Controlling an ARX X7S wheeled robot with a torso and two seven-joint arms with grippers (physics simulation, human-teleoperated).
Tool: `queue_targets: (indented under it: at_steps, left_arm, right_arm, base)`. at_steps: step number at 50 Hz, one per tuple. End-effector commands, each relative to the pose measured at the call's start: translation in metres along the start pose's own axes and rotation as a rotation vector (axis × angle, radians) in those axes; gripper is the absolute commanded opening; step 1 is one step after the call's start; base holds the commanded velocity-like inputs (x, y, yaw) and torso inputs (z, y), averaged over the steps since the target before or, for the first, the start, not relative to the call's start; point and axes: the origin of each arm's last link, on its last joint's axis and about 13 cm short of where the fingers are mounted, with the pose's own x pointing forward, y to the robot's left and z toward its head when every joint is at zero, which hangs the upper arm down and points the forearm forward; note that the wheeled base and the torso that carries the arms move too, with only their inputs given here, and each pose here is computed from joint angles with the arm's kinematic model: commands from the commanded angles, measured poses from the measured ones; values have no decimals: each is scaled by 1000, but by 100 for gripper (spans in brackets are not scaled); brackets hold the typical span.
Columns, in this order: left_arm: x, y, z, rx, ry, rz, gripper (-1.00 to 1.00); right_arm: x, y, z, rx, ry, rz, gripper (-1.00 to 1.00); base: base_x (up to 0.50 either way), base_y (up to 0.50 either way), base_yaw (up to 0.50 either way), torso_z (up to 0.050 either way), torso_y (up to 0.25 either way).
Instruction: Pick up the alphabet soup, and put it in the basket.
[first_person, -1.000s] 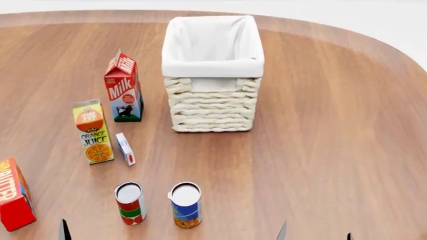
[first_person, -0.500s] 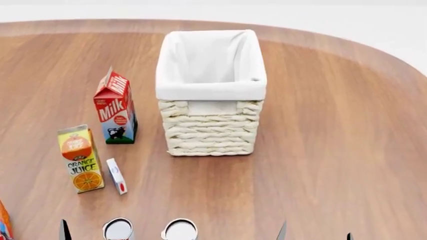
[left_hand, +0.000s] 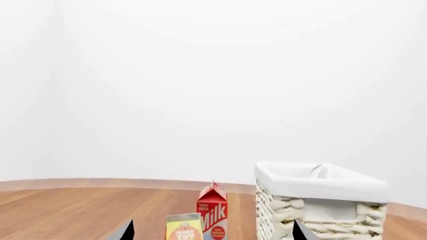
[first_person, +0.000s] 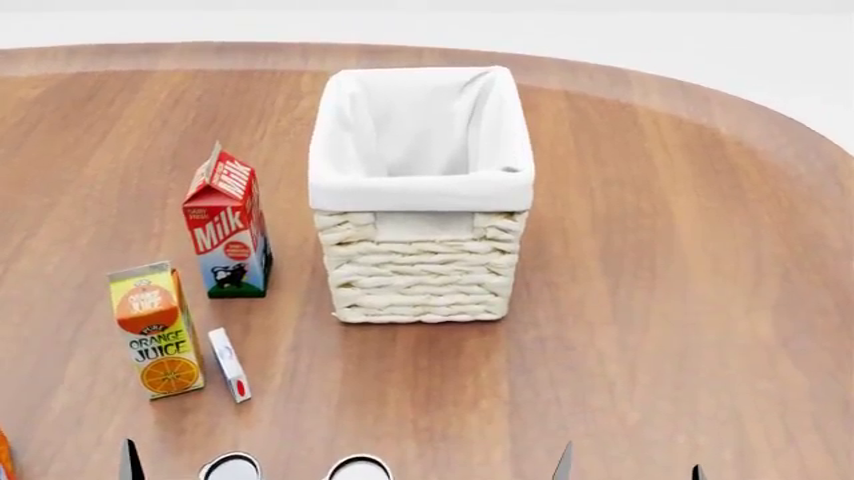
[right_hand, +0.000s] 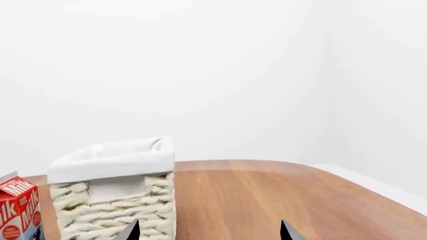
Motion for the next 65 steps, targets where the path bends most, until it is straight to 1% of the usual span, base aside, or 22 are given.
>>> queue_targets:
  at_steps: [1,13,21,42,65]
  left_arm:
    - [0,0,0,0,0,-1,100]
    - [-1,0,0,0,-2,-1,100]
    - [-1,0,0,0,-2,-1,100]
    - [-1,-1,0,0,-2,-2,100]
    - [-1,0,0,-1,-3,-1,100]
  right_arm:
    - [0,0,0,-3,6,0,100]
    - [0,1,-1,-7,4,0,100]
    - [1,1,-1,-4,18,6,100]
    - [0,2,0,-18,2,11,100]
    - [0,2,-1,-26,-6,10,100]
  base:
    - [27,0,0,0,0]
    - [163,-18,0,0,0]
    - [0,-2,0,0,0]
    - [6,-48,0,0,0]
    - [161,0,0,0,0]
